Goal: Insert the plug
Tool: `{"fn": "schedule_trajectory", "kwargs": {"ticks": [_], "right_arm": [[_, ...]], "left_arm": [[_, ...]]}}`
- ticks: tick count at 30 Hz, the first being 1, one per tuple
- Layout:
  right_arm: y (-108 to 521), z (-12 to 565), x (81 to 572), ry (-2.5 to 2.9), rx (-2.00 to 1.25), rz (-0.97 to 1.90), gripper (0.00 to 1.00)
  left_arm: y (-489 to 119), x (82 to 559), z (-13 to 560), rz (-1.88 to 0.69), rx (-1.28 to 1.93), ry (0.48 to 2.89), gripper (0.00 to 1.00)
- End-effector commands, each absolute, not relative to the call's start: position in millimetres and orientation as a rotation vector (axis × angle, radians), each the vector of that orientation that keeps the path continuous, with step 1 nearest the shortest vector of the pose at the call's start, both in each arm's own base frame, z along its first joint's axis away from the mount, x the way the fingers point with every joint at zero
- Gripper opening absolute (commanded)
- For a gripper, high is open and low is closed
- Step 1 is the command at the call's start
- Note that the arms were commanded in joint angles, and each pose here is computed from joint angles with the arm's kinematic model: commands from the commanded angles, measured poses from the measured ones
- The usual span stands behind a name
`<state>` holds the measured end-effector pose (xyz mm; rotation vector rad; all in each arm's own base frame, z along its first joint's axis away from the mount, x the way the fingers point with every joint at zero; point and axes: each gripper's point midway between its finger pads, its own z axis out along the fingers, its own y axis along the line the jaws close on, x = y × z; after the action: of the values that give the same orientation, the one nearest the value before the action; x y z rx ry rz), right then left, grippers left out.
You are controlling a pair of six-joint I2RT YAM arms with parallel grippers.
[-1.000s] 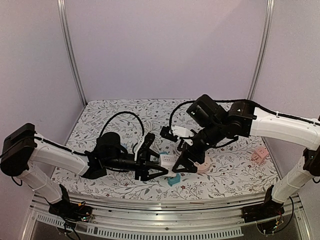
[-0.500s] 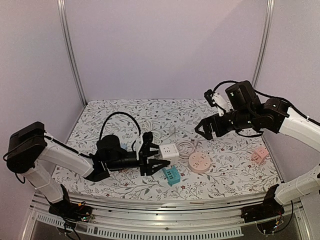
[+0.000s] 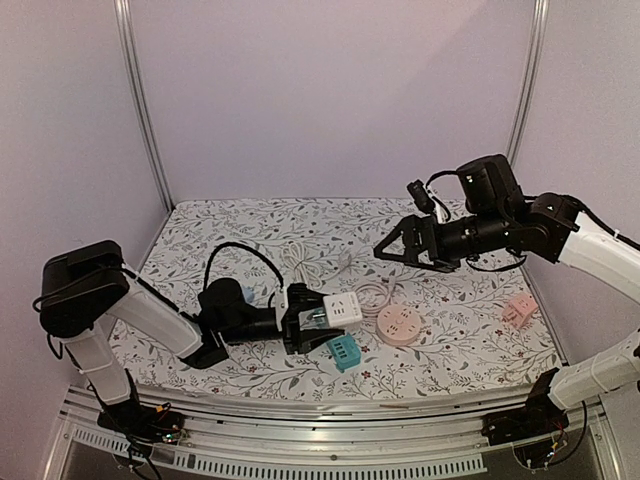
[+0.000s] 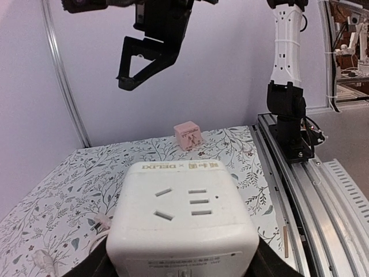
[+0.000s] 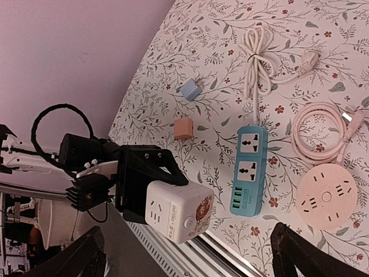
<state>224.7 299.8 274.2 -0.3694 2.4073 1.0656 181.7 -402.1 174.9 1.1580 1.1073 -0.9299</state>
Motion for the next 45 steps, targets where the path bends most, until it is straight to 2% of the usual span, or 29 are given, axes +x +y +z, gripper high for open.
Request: {"fn": "schedule_trajectory", "kwargs": {"ticks": [1, 11, 21, 32, 45], "right_arm": [[323, 287, 207, 2.396, -0.407, 1.311, 0.99], [346, 281, 205, 2.387, -0.356, 1.483, 0.99], [382, 321, 187, 2.261, -0.520, 1.630, 0.99], [399, 315, 196, 2.294, -0.480, 1.650, 0.99], [415, 315, 179, 2.306, -0.529, 1.723, 0.82]], "left_arm": [[-392, 167, 243, -0.948, 1.065, 0.804, 0.00], [-382, 166, 288, -0.958, 0.989, 0.727, 0.00], [-367, 169, 332, -0.948, 0.941, 0.625, 0.00], [-354, 156, 354, -0.979, 0.961, 0.538, 0.00], [-353, 162, 348, -0.864, 0.974, 0.508, 0.00]]}}
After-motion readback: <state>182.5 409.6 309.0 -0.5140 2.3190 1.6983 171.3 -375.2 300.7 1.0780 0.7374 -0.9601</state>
